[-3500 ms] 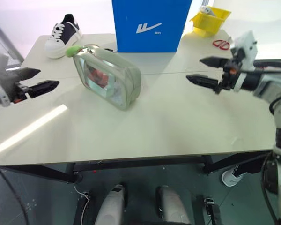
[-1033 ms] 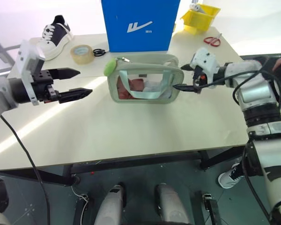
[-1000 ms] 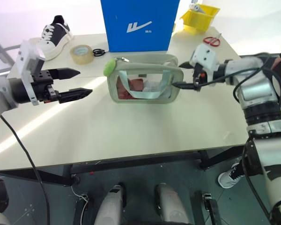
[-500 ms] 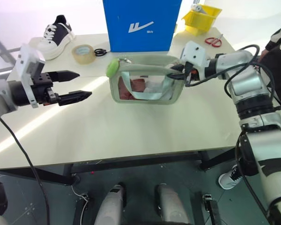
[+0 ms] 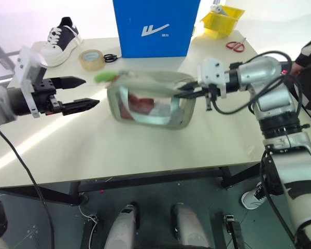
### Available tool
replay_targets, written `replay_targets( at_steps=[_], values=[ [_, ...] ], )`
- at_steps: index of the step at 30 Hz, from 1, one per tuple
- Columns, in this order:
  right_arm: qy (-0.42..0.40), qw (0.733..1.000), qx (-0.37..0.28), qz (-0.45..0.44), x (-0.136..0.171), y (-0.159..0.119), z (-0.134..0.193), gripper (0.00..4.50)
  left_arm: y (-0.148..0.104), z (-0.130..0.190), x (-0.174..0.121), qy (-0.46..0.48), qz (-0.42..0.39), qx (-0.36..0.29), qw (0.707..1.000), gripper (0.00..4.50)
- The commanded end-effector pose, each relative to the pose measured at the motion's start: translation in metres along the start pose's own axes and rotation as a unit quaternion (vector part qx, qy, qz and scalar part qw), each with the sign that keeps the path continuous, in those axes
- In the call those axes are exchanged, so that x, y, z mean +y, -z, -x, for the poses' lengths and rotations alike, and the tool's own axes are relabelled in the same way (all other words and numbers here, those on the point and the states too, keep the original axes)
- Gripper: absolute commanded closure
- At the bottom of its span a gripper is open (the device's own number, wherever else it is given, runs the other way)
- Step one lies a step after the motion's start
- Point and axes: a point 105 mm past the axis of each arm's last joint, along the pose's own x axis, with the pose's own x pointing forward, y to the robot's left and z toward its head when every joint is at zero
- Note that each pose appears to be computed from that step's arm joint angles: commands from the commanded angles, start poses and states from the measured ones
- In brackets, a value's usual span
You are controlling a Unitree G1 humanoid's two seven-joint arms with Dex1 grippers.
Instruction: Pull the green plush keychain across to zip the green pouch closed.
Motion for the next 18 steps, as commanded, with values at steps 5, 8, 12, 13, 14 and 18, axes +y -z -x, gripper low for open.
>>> replay_targets(
  at_steps=[5, 8, 12, 13, 14, 18],
  values=[
    [0.027, 0.999, -0.007, 0.023, -0.003, -0.006, 0.005, 4.46, -0.014, 0.005, -0.001, -0.003, -0.033, -0.01, 0.999, 0.0],
    [0.029, 0.999, -0.017, 0.019, 0.0, -0.01, 0.002, 4.46, -0.015, 0.004, -0.002, 0.0, -0.034, -0.008, 0.999, 0.0],
    [0.042, 0.999, -0.013, 0.017, -0.003, -0.006, 0.002, 4.46, -0.015, -0.003, -0.008, 0.019, -0.032, -0.008, 0.999, 0.0],
    [0.046, 0.999, -0.014, 0.015, -0.004, -0.007, 0.002, 4.46, -0.013, -0.006, -0.008, 0.022, -0.036, -0.002, 0.999, 0.0],
    [0.048, 0.999, -0.015, 0.015, -0.005, -0.007, 0.002, 4.46, -0.009, -0.01, -0.009, 0.025, -0.036, 0.006, 0.999, 0.0],
    [0.051, 0.998, -0.018, 0.016, -0.006, -0.009, -0.001, 4.46, 0.001, -0.02, -0.02, 0.054, -0.038, 0.022, 0.998, 0.0]
  ],
)
